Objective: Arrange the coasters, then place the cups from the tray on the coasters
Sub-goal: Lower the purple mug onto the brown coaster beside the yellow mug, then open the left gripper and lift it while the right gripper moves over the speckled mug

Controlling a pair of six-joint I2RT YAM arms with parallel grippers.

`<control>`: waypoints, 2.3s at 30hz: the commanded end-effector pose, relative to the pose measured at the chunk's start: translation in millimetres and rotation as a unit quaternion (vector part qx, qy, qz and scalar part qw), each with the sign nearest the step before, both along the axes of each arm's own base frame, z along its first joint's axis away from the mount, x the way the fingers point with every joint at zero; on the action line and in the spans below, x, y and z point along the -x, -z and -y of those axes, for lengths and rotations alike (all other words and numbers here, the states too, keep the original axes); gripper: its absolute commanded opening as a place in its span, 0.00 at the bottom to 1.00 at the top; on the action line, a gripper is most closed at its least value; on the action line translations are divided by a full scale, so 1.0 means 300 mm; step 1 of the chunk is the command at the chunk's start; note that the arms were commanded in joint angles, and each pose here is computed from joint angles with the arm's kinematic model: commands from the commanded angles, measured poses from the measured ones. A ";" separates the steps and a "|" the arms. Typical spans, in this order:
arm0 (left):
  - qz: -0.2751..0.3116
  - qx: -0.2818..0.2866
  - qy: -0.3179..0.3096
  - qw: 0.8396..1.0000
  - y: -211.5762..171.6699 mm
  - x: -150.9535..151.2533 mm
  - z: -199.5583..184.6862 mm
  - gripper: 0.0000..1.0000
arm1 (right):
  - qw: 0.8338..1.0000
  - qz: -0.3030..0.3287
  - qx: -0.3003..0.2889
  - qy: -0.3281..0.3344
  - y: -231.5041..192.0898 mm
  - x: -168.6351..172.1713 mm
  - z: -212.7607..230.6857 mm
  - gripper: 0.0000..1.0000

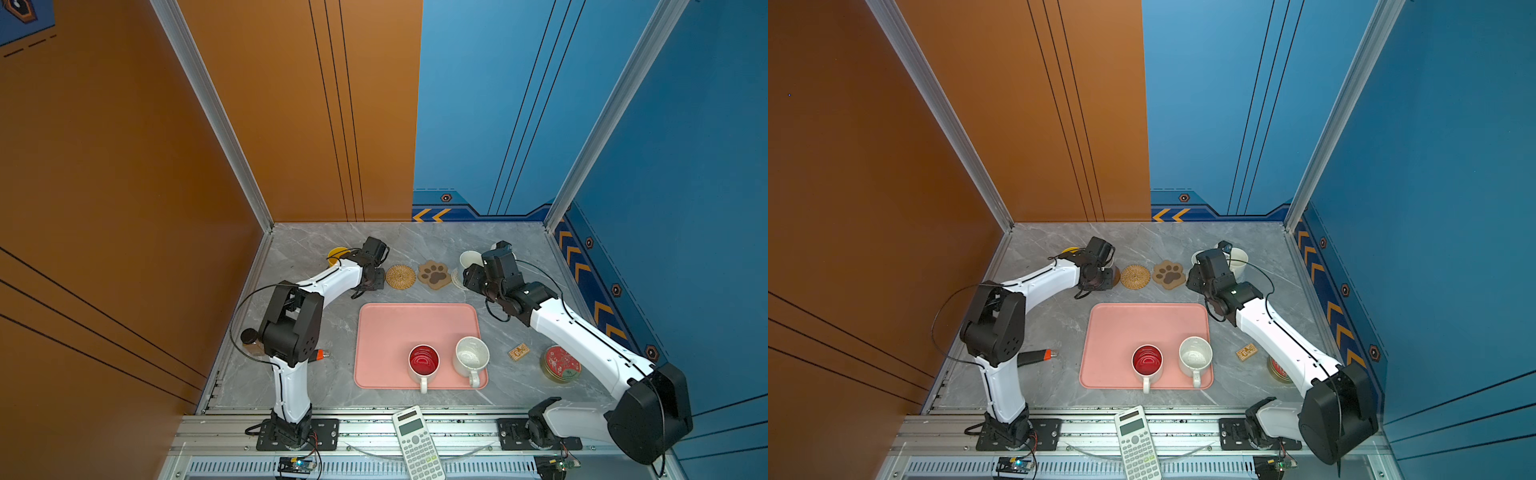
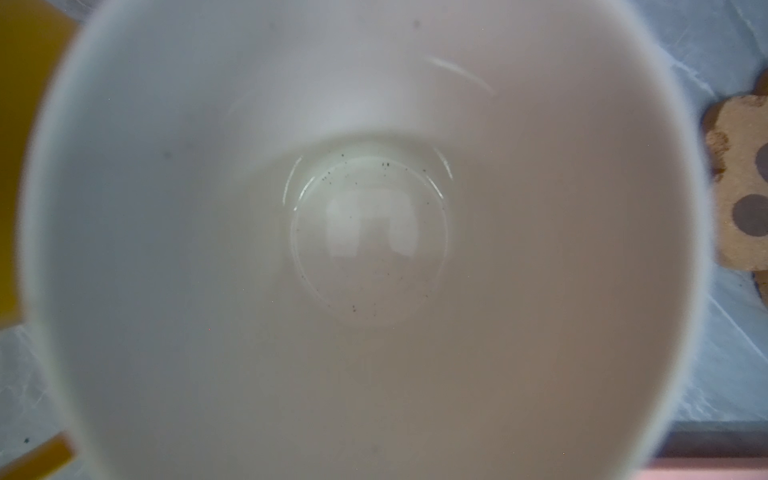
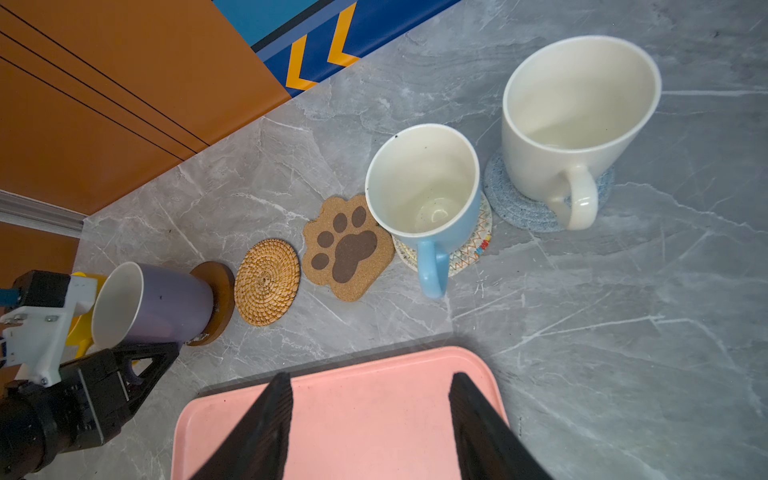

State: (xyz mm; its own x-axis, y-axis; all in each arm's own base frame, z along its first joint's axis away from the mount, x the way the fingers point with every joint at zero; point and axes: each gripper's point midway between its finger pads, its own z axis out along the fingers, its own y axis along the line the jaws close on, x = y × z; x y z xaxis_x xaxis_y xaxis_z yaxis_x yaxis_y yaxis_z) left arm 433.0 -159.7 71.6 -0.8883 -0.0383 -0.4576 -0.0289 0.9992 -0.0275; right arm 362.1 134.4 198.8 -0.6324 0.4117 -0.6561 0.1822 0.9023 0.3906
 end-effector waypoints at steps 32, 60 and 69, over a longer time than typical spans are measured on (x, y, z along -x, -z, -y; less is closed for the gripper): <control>-0.001 -0.004 -0.017 1.000 0.012 -0.011 -0.024 0.23 | 1.000 0.001 -0.001 -0.005 -0.013 0.015 0.012 0.59; 0.152 0.011 -0.032 0.988 -0.424 0.076 -0.035 0.68 | 1.000 -0.002 0.015 -0.005 -0.046 0.032 0.013 0.59; 0.321 0.081 -0.022 0.943 -0.666 0.259 -0.007 0.75 | 0.996 -0.002 0.076 -0.036 -0.150 0.140 0.018 0.59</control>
